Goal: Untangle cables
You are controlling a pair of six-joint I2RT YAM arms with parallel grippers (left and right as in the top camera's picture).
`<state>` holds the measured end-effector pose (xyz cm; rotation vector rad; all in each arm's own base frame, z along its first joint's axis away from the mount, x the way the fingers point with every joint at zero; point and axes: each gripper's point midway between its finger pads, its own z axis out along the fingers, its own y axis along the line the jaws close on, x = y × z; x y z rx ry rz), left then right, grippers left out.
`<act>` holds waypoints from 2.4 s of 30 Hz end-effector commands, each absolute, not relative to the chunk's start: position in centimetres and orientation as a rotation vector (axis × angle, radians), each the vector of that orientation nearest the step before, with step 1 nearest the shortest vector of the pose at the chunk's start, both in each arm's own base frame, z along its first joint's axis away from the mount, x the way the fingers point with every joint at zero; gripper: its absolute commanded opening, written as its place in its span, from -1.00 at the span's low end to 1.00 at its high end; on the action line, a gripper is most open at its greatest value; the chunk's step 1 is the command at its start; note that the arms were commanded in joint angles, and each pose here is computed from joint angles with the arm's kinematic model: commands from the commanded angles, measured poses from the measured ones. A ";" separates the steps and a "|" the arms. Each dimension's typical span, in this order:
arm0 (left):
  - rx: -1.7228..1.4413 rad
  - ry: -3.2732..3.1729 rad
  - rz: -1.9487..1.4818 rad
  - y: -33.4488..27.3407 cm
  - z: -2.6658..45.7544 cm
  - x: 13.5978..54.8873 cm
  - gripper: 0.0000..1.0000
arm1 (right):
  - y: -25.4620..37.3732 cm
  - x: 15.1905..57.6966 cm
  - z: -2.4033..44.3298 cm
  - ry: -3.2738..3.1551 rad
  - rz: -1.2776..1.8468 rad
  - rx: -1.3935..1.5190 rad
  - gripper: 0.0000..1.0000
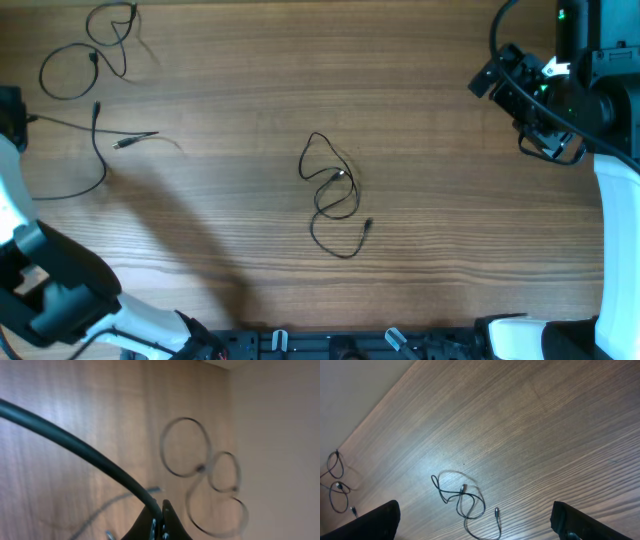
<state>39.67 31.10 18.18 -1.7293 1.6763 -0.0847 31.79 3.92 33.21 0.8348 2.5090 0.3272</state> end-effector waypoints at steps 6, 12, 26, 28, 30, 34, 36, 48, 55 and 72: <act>-1.479 1.946 0.212 36.5 10.0 40.6 -0.81 | 3.6 32.2 32.3 2.531 0.289 0.856 0.87; -1.513 2.014 0.206 36.6 7.1 39.7 -0.30 | 3.7 33.1 30.8 2.574 0.267 0.868 0.87; -1.695 2.058 -0.166 28.4 12.6 37.1 0.89 | 4.1 33.2 30.2 2.634 0.231 0.742 0.97; -1.719 2.090 -0.154 27.4 13.2 35.9 1.00 | 4.1 33.2 30.2 2.640 0.227 0.720 0.97; -1.814 2.188 -0.124 25.8 11.3 33.7 0.99 | 4.1 33.2 30.2 2.642 0.231 0.720 0.97; -1.916 2.328 -0.018 23.9 5.5 30.6 0.77 | 4.9 32.9 30.1 2.665 0.288 0.709 0.98; -1.936 2.347 -0.014 23.5 3.3 29.9 0.58 | 4.9 32.7 30.0 2.674 0.286 0.709 0.98; -1.844 2.222 0.080 26.9 2.2 32.3 0.39 | 5.3 32.2 29.9 2.696 0.316 0.718 0.98; -1.893 2.297 0.019 25.6 -1.0 32.0 0.36 | 5.5 32.5 30.0 2.688 0.336 0.722 0.98; -1.613 2.142 -0.083 28.4 1.2 38.6 -0.92 | 5.5 32.6 30.1 2.674 0.344 0.746 0.98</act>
